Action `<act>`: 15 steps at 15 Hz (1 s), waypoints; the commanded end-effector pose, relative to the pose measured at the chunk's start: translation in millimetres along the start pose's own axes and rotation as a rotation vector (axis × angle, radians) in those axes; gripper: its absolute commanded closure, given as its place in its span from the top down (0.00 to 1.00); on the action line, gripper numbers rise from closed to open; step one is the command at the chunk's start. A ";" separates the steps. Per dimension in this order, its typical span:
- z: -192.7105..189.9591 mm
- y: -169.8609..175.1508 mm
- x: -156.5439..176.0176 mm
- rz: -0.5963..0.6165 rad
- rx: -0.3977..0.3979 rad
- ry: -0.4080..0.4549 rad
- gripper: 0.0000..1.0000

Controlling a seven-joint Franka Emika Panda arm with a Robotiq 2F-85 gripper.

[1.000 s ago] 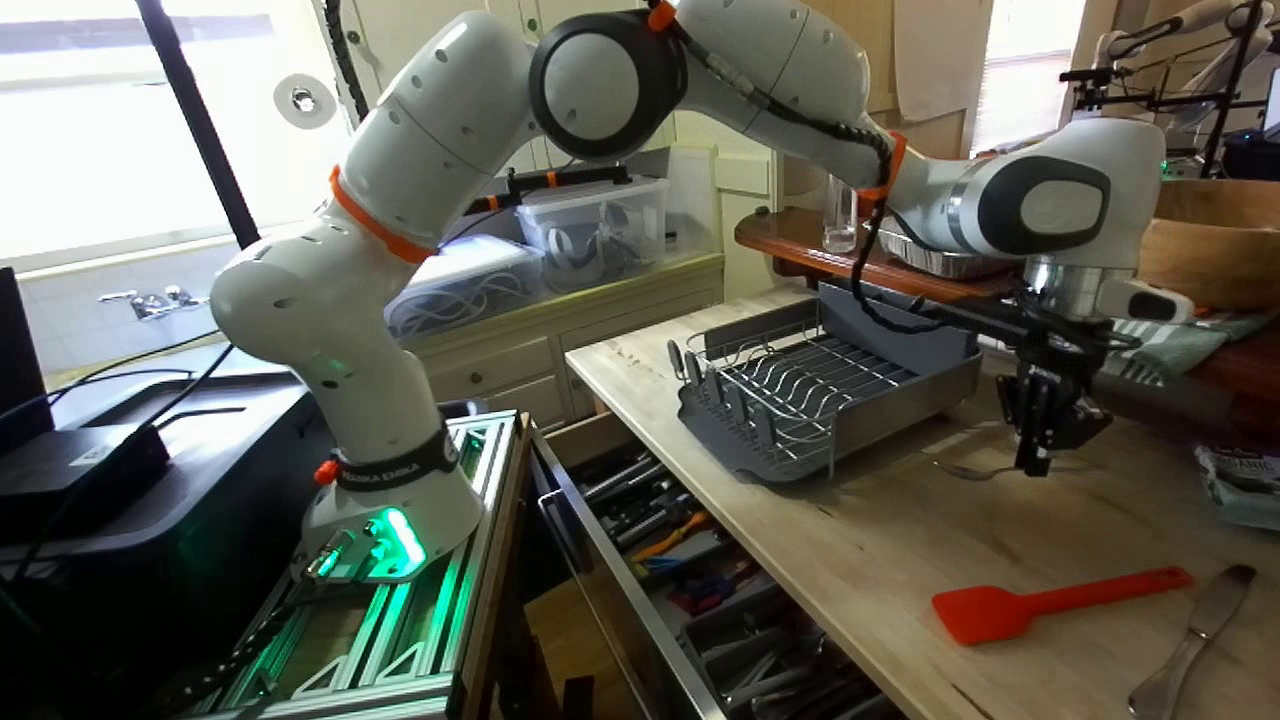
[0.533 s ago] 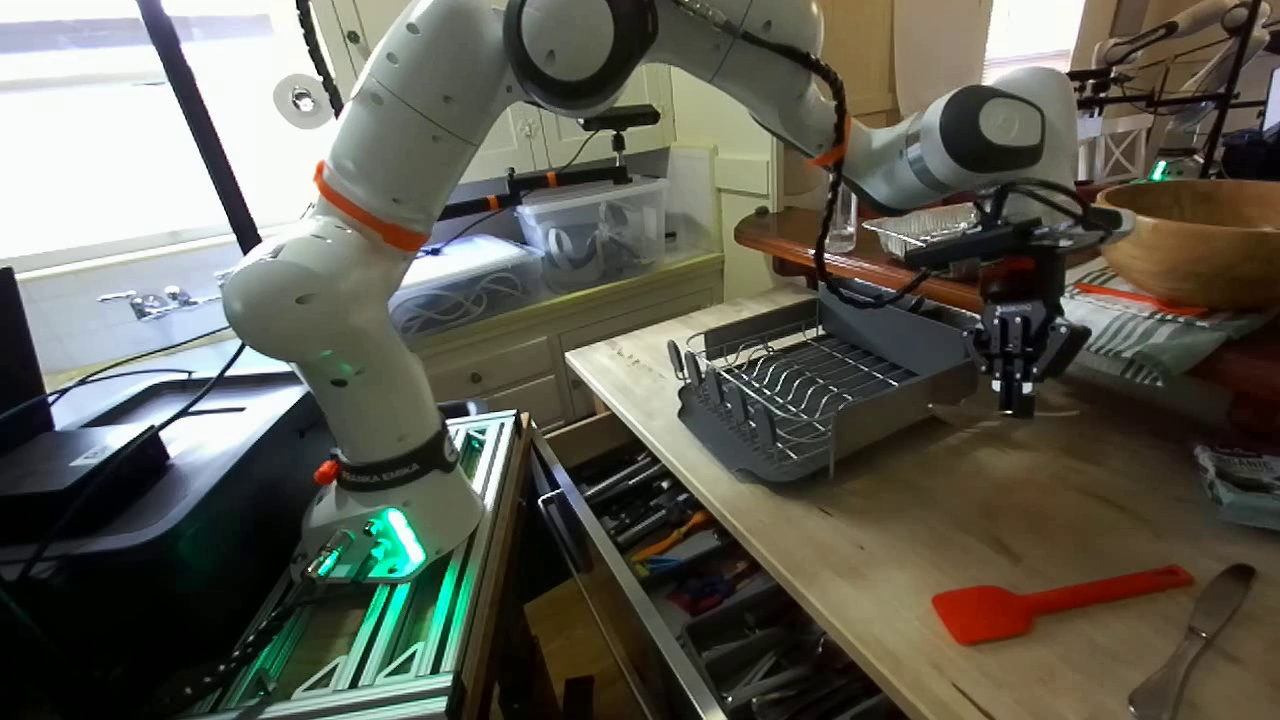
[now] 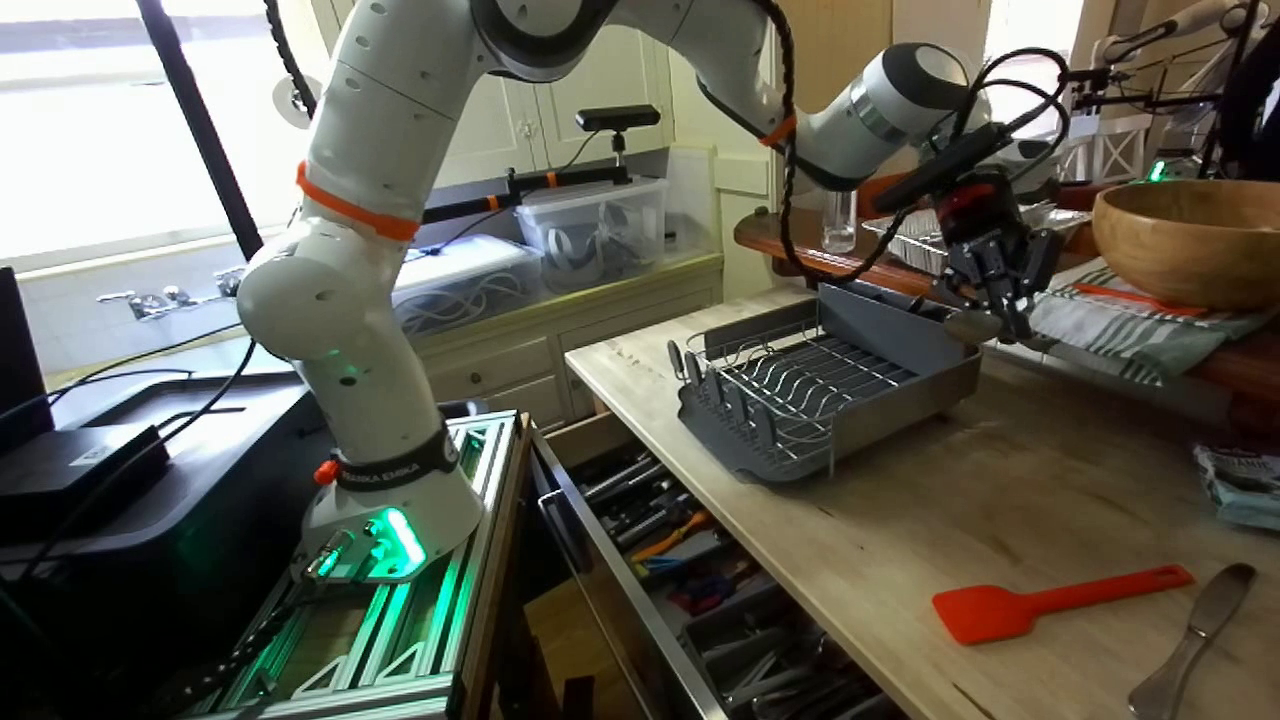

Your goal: Place the spoon on the dish rack

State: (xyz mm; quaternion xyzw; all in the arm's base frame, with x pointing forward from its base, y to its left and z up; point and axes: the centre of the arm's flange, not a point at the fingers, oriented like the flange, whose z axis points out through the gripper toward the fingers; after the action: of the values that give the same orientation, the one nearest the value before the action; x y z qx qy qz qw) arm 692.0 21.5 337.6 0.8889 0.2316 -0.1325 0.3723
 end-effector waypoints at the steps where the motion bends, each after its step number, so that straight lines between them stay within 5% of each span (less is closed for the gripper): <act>1: -26.6 -10.8 -12.0 -0.132 -0.133 0.011 0.03; 15: -116.2 -65.1 25.4 -0.556 -0.334 0.170 0.03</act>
State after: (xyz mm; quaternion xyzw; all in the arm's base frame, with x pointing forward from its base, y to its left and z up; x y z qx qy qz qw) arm 688.7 141.5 365.3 0.7565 0.4770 -0.1131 0.4328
